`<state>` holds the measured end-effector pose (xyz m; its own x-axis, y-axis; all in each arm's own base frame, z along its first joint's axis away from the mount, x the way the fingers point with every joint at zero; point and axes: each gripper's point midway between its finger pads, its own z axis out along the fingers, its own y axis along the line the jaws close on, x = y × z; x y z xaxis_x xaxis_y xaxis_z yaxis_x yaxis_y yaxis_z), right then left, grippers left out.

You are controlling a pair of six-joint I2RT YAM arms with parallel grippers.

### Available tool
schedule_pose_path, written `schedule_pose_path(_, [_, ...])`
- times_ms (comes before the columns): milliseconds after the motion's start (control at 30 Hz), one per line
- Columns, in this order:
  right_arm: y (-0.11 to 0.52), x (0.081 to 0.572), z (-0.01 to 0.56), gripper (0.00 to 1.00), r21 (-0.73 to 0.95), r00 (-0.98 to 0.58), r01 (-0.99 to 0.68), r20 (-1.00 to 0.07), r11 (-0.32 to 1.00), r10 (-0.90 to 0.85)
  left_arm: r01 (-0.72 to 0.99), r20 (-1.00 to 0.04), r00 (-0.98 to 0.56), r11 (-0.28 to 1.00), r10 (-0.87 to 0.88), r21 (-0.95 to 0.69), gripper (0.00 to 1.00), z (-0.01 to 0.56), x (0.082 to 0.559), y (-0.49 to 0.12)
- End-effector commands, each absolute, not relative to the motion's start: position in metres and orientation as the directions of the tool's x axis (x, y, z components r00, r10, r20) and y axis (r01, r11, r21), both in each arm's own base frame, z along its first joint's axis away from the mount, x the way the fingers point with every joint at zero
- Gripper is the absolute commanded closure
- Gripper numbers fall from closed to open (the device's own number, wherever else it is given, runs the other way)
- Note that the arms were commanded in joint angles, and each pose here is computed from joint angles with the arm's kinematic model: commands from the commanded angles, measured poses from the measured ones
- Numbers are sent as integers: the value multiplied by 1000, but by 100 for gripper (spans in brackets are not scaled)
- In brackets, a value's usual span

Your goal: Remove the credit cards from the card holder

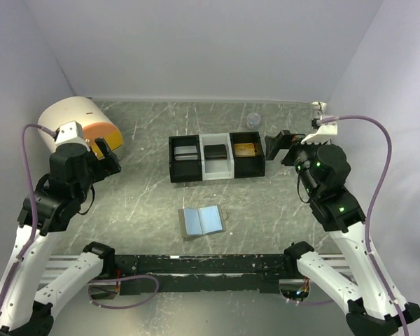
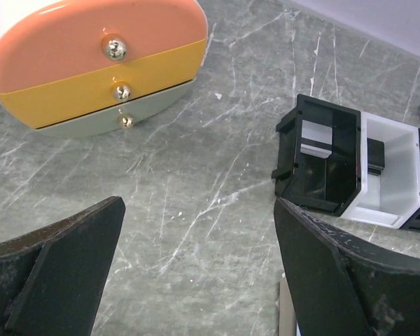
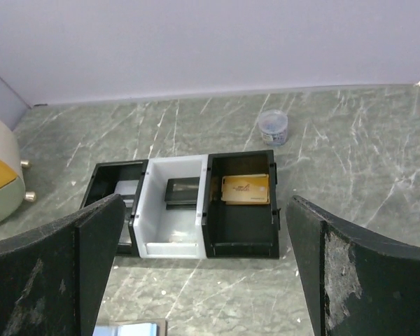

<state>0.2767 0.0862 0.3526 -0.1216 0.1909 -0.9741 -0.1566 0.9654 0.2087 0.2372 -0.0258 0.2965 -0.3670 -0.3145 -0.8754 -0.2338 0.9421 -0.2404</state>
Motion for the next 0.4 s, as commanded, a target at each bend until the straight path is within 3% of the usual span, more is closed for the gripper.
schedule_pose_path(0, [76,273,359,0,174,-134,-119,-978,978,157,-262,-882,-362,941,-301,-214,0,306,225,-14])
schedule_pose_path(367, [64,272,367,0,186,-98,-59,-979,981,180,-227,-886,-351,945,-303,-234,0,321,223,-19])
